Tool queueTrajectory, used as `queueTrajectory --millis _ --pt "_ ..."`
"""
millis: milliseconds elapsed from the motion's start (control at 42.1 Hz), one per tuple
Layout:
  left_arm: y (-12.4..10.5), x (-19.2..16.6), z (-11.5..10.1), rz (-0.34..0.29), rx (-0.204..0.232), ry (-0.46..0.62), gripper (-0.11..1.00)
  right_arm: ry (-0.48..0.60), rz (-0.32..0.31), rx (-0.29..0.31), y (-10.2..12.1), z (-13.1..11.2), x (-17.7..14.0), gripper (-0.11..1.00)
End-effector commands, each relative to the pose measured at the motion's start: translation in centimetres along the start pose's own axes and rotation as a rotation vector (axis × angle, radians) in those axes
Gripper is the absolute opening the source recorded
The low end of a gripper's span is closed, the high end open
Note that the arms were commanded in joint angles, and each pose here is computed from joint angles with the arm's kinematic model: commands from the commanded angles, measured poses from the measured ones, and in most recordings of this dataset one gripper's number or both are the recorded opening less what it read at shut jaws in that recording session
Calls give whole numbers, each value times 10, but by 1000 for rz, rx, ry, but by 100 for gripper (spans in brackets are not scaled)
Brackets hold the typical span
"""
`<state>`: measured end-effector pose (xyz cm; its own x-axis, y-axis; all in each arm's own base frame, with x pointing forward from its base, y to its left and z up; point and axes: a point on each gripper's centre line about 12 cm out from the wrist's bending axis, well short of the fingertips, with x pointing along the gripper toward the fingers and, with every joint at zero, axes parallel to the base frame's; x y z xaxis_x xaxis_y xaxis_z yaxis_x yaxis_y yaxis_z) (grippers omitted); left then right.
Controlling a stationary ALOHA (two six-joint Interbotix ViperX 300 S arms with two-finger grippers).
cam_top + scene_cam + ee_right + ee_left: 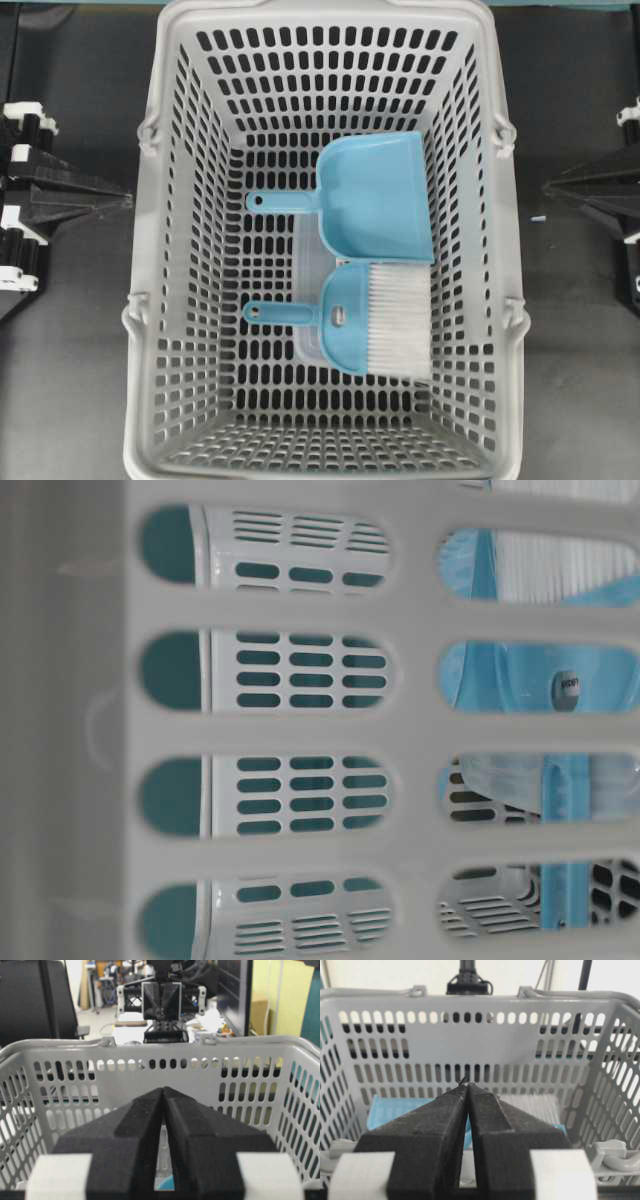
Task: Pick up the hand brush from the shopping basket with the left arm.
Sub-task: 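Lower the left gripper into the basket toward the blue brush handle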
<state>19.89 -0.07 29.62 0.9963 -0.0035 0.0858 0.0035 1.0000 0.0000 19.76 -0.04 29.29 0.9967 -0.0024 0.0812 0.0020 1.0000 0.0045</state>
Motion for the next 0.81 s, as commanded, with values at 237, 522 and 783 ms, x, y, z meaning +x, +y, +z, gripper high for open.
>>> queueTrajectory --millis 237,522,783 --pt "-12 41 60 -47 6 265 0 136 -20 41 -3 22 6 0" --pt "-27 95 64 -78 25 612 0 331 -17 33 -2 30 3 0" --pt "-34 136 49 -73 30 831 0 346 -17 34 -2 32 1 0"
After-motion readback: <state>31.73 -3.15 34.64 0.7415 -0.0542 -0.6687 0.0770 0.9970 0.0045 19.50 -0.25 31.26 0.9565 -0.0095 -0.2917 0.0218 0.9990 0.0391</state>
